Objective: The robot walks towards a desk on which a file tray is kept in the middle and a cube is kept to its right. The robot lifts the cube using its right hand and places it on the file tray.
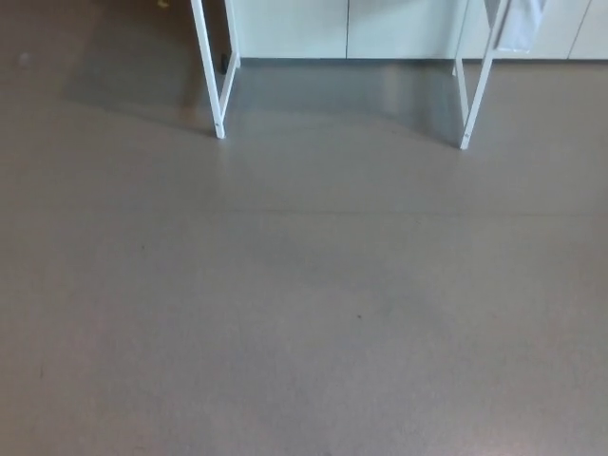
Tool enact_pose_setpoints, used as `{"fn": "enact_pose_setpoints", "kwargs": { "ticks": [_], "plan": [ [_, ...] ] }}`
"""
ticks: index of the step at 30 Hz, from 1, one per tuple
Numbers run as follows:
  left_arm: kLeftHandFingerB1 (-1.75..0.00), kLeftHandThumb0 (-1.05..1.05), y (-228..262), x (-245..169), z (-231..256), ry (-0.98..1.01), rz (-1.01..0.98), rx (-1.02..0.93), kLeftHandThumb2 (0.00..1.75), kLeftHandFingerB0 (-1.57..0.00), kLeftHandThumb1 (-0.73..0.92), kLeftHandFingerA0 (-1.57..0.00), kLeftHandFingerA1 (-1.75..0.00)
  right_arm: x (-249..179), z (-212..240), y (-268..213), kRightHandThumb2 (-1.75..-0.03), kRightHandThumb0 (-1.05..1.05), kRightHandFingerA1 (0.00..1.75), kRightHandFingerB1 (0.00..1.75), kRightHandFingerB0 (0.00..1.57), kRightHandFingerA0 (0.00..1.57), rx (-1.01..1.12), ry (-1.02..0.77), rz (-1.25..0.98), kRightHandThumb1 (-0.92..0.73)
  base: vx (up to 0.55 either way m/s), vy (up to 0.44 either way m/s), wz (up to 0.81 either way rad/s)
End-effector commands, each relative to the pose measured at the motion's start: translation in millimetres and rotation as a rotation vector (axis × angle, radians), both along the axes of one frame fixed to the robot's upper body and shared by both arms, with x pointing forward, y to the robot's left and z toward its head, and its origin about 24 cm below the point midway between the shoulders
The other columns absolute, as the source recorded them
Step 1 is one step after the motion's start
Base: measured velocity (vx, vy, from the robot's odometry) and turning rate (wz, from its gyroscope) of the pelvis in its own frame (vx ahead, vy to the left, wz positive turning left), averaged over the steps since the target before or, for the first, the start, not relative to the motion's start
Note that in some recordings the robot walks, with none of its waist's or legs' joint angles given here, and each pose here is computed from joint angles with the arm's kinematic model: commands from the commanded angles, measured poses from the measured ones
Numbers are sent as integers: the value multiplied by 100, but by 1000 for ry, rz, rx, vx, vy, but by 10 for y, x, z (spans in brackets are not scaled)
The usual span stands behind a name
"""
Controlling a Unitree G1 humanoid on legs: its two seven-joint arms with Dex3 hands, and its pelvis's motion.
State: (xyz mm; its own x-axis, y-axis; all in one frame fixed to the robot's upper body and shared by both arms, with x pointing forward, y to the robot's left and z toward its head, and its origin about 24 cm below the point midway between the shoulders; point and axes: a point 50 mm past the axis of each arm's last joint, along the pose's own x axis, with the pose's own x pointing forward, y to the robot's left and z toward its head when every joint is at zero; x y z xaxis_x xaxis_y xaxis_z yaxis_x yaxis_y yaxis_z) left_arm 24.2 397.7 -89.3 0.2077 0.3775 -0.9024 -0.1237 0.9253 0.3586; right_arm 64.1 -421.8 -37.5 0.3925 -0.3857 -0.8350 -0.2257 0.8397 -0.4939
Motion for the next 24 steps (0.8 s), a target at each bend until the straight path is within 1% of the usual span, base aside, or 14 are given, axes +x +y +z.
{"fn": "enact_pose_setpoints", "kwargs": {
  "ticks": [1, 3, 4, 6, 7, 9, 10, 11, 16, 17, 18, 21, 22, 24],
  "plan": [
    [-57, -90, 29, 87, 37, -49, -31, 15, 66, 0, 73, 0, -64, 141, 136, -15, -92, -32, 51, 49, 0, 2, -16, 26, 94, -37, 157, 259, -23],
    [-57, -91, 31, 82, 37, -40, -39, 20, 64, 0, 74, 0, -70, 135, 122, -4, -74, -54, 45, 36, 0, 3, -28, 16, 85, -34, 157, 350, -27],
    [-50, -92, 33, 84, 43, -48, -32, 12, 105, -4, 52, -1, -59, 128, 111, -24, -72, -54, 44, 37, 4, 1, -13, 22, 77, -32, 105, 325, -40],
    [-47, -90, 25, 60, 32, -57, -9, -2, 104, -2, 52, 0, -57, 117, 86, -19, -55, -47, 37, 27, 14, 9, -1, -13, 48, -49, 149, 292, 2],
    [-51, -92, 25, 61, 32, -49, -25, 16, 103, -6, 52, -3, -61, 116, 67, -26, -89, -31, 52, 49, 0, 2, -27, 6, 39, -35, 199, 180, 0],
    [-56, -93, 27, 76, 43, -65, -14, 0, 100, -6, 51, -6, -68, 121, 62, -27, -90, -30, 51, 49, 0, 2, -19, -2, 33, -36, 237, 90, -2],
    [-67, -88, 29, 81, 55, -67, -28, 1, 69, 0, 71, 0, -78, 129, 70, -26, -55, -52, 36, 27, 16, 17, -37, 9, 55, -50, 243, 63, 0],
    [-52, -91, 28, 81, 61, -64, -39, 2, 103, -5, 52, -4, -64, 136, 87, -20, -90, -32, 51, 49, 0, 2, -29, 3, 60, -34, 181, 30, 5],
    [-52, -92, 25, 82, 55, -61, -50, 12, 105, -6, 54, -3, -62, 180, 117, -8, -91, -31, 50, 49, 0, 2, -28, 15, 80, -36, 241, -70, 13],
    [-52, -90, 11, 31, 16, -27, -28, 23, 104, -6, 54, -5, -62, 173, 120, -36, -91, -32, 51, 49, 0, 3, -37, 34, 105, -37, 326, -203, 21],
    [-61, -87, 5, 35, 7, -74, 73, -15, 68, 0, 69, 0, -67, 162, 97, -48, -74, -47, 45, 38, 0, 2, -14, 24, 71, -32, 337, -264, 18],
    [-61, -90, 0, -1, 5, -60, 23, -4, 65, 0, 75, 0, -69, 157, 95, -61, -91, -29, 51, 49, 0, 2, 5, 2, 45, -38, 412, -402, 37],
    [-52, -89, -4, 11, -1, -47, 9, 11, 102, -6, 54, -4, -61, 170, 100, -55, -90, -31, 51, 49, 0, 2, -12, 13, 67, -35, 329, -190, 30],
    [-49, -91, 2, 18, 8, -44, -22, 12, 106, -2, 52, 0, -57, 179, 116, -30, -90, -32, 51, 49, 0, 2, -10, 4, 71, -35, 290, -127, 1]
  ]
}}
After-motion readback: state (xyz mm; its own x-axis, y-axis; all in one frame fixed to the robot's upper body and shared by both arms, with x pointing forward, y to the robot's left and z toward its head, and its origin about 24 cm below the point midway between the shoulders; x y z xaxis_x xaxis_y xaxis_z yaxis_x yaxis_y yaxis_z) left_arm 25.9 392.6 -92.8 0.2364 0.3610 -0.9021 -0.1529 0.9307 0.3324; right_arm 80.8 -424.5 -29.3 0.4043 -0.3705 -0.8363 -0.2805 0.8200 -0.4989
